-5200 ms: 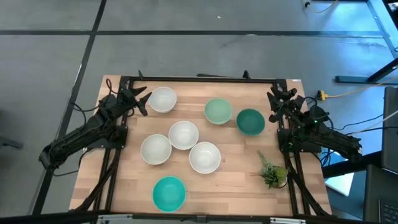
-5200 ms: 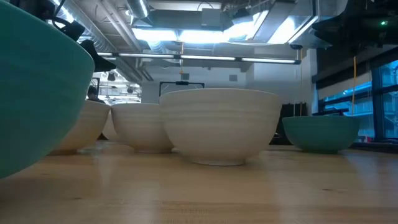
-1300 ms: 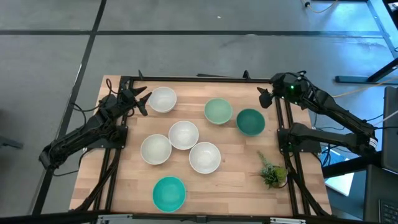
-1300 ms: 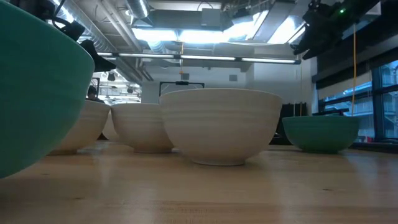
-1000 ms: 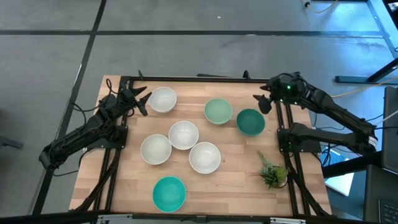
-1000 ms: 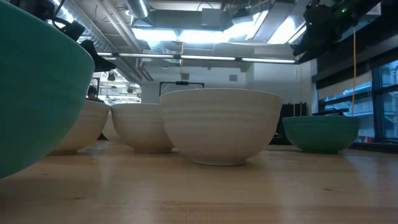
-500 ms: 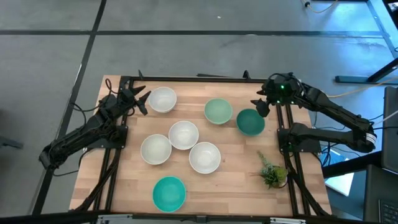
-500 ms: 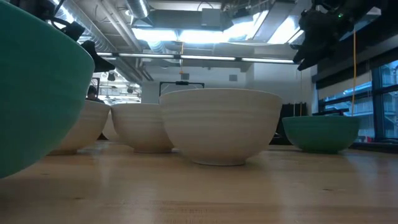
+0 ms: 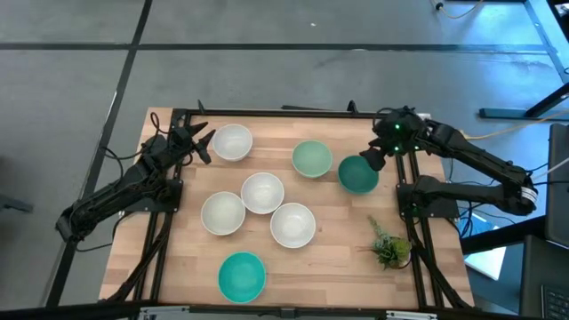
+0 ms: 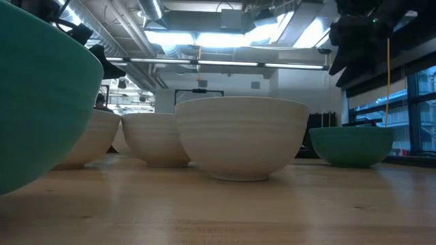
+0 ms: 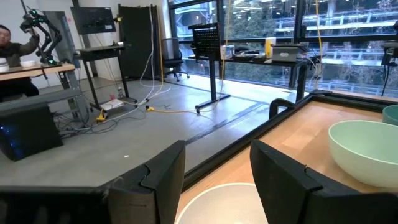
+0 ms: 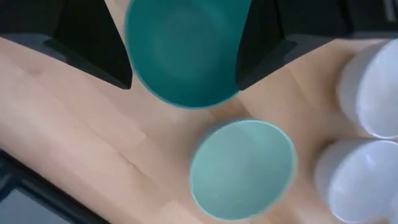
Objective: Nest bowls inside each other
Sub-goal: Stack the dark green bowl on the light green bowl
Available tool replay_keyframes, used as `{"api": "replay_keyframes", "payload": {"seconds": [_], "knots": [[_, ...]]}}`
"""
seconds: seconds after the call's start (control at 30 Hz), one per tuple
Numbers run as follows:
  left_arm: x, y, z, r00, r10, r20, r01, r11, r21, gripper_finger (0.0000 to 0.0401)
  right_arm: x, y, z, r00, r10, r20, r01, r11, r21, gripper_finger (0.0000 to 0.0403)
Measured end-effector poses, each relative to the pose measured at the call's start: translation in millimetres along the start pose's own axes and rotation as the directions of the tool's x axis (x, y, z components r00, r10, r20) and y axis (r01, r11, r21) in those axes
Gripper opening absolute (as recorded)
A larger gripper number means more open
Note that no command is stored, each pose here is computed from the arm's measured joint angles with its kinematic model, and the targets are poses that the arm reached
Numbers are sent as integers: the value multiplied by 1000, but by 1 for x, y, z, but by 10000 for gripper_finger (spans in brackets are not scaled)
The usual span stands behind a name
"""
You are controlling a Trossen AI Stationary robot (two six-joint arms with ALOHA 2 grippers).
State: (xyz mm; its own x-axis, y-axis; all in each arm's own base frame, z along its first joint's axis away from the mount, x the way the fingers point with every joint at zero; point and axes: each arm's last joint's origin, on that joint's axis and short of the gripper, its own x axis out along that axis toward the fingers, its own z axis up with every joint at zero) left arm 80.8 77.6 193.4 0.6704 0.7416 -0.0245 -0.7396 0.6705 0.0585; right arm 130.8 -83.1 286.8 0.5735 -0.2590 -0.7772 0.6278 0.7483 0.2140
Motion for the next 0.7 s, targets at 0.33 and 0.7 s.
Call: {"api": "replay_keyframes", "payload": {"seconds": [0.33, 0.7], "knots": [[0, 0, 0, 1000, -1, 0, 1, 1000, 7, 176, 31, -8, -2, 954, -205, -221, 213, 977, 14, 287], [0, 0, 0, 1000, -3, 0, 3, 1000, 8, 176, 68, -14, -12, 884, -236, -403, 266, 964, 18, 287]]}}
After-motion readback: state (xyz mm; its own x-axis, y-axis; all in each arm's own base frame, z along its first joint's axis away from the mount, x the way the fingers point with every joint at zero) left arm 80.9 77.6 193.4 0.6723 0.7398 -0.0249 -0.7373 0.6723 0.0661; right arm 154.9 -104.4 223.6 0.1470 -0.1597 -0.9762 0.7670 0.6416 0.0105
